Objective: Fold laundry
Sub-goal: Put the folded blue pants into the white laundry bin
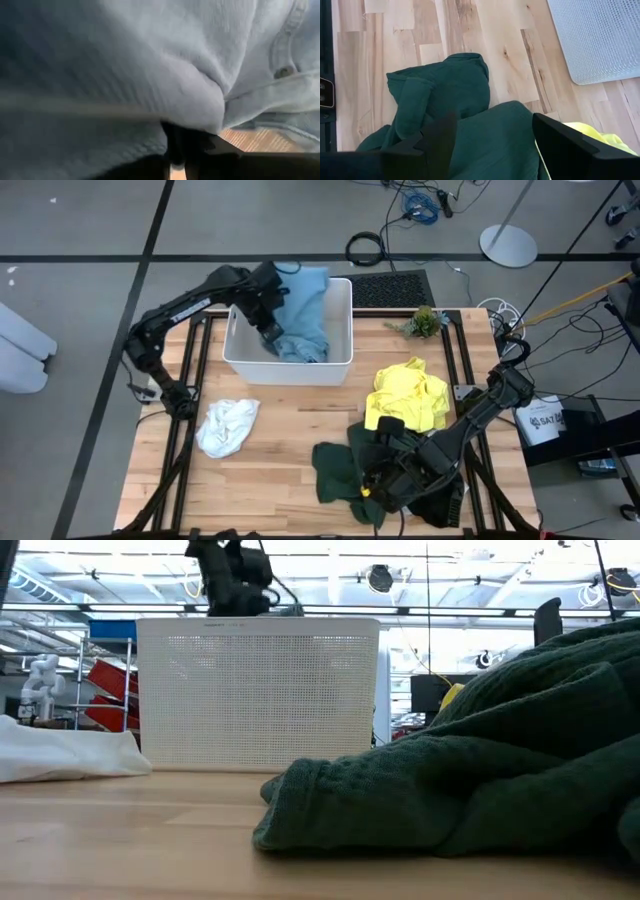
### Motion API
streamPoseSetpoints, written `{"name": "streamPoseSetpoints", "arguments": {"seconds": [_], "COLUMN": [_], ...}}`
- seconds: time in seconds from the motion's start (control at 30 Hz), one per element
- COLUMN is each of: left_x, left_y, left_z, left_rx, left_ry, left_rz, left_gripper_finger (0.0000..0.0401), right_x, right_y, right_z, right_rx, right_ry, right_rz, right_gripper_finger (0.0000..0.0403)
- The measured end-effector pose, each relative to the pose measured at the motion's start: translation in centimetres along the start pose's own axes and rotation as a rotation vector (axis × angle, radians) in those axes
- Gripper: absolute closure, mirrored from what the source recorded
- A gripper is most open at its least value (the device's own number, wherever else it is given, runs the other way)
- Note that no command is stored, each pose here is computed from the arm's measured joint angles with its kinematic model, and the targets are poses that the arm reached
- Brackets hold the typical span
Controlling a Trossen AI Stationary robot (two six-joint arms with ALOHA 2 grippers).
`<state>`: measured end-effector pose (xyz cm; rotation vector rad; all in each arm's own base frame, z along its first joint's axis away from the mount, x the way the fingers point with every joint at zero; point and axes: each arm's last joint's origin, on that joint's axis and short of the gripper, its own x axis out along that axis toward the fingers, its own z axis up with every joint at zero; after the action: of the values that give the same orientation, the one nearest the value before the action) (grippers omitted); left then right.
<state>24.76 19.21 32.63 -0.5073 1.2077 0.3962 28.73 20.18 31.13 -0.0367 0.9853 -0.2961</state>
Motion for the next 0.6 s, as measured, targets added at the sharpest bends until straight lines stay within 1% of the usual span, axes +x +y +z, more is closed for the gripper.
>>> {"name": "streamPoseSetpoints", "arguments": {"seconds": [0.17,0.33,0.4,0.5,0.6], "left_x": [2.3,3.8,4.2,4.6,4.8], "left_y": [0.5,0.9,0.9,0.8,0.2], "left_z": [-0.2,-0.7,-0.8,-0.8,-0.7], "left_rx": [0.036,0.036,0.072,0.156,0.288], "left_ry": [0.185,0.358,0.4,0.425,0.433], "left_rz": [0.018,0.069,0.064,0.051,0.071], "left_gripper_finger": [0.0384,0.0384,0.0384,0.0384,0.0384], "right_x": [0.1,0.1,0.1,0.1,0.2], "right_y": [-0.2,-0.2,-0.2,-0.2,-0.2], "right_z": [0.1,0.1,0.1,0.1,0.2], "right_rx": [-0.003,-0.003,-0.007,-0.013,-0.029], "right_ry": [0.001,0.001,0.001,0.001,0.001], "right_rz": [-0.004,-0.004,-0.004,-0.004,-0.005], "right_gripper_finger": [0.0156,0.0156,0.0156,0.0156,0.0156]}}
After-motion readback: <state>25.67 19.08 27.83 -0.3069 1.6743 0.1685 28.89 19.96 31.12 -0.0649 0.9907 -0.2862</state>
